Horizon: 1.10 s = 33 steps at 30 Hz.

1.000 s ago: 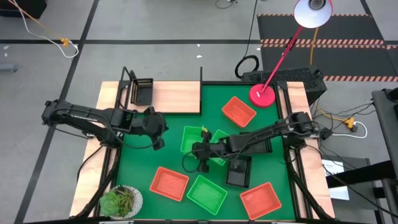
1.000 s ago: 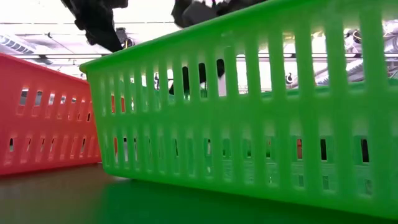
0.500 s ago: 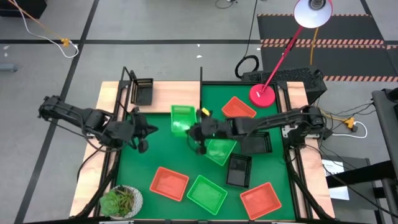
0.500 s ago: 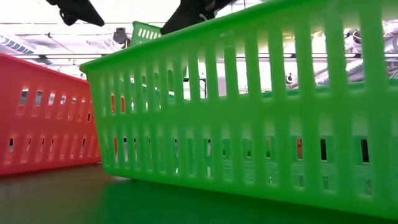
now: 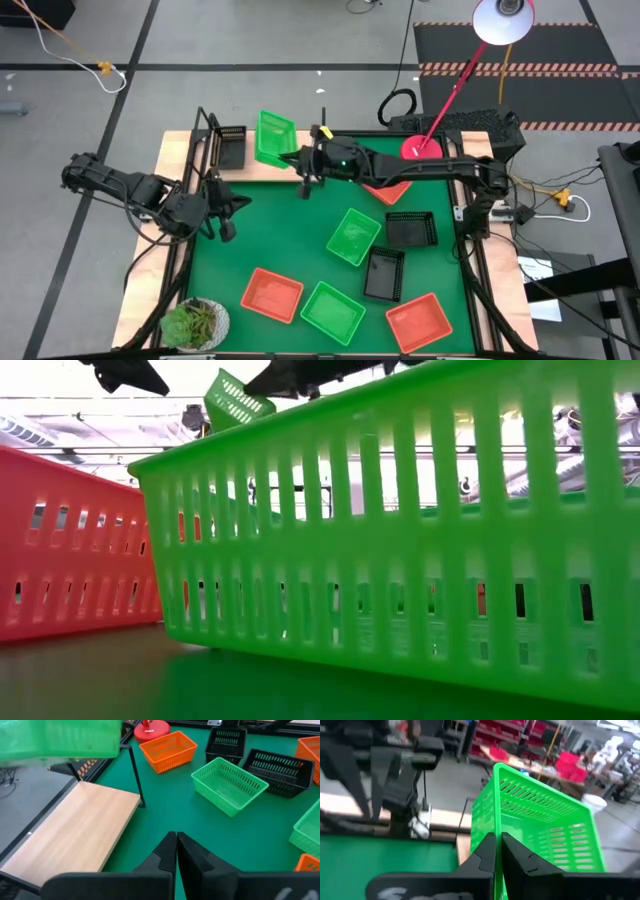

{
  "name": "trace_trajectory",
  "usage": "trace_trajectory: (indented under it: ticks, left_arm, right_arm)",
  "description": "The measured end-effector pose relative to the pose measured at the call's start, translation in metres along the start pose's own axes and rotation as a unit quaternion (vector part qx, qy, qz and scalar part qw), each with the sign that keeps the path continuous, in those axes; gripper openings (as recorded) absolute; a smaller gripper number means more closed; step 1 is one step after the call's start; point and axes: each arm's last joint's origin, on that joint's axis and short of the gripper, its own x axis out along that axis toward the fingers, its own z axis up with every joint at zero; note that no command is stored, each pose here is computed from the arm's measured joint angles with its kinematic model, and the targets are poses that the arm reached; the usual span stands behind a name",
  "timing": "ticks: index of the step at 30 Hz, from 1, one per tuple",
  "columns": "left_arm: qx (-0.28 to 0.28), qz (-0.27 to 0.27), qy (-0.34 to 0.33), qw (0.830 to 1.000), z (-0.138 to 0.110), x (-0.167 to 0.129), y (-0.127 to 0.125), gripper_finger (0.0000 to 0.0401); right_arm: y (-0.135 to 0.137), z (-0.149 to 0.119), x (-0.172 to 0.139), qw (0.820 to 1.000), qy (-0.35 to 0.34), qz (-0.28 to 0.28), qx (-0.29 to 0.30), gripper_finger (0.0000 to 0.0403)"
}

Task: Stack baskets on shelf by color
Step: Put the green bin on the shelf

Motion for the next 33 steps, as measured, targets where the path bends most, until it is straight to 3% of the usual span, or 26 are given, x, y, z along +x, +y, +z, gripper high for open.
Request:
trace_trajectory:
  ticks: [10,19,26,33]
  left_arm:
    - [0.008,-0.014,-0.037,0.999,0.005,-0.010,0.006,0.0017]
    - [0.022,-0.012,-0.046,0.999,0.005,-0.014,0.009,0.0017]
    - [0.023,-0.012,-0.046,0.999,0.005,-0.014,0.009,0.0017]
    - [0.028,-0.003,-0.049,0.998,0.005,-0.014,0.010,0.0017]
  right_arm:
    - [-0.027,-0.006,0.054,1.000,-0.017,-0.014,0.018,0.0005]
    - [-0.022,-0.054,0.100,0.999,0.032,0.006,-0.003,0.0005]
    - [-0.013,-0.096,0.116,0.995,0.098,0.001,-0.036,0.0009]
    - [-0.011,-0.106,0.117,0.989,0.131,-0.006,-0.069,0.0010]
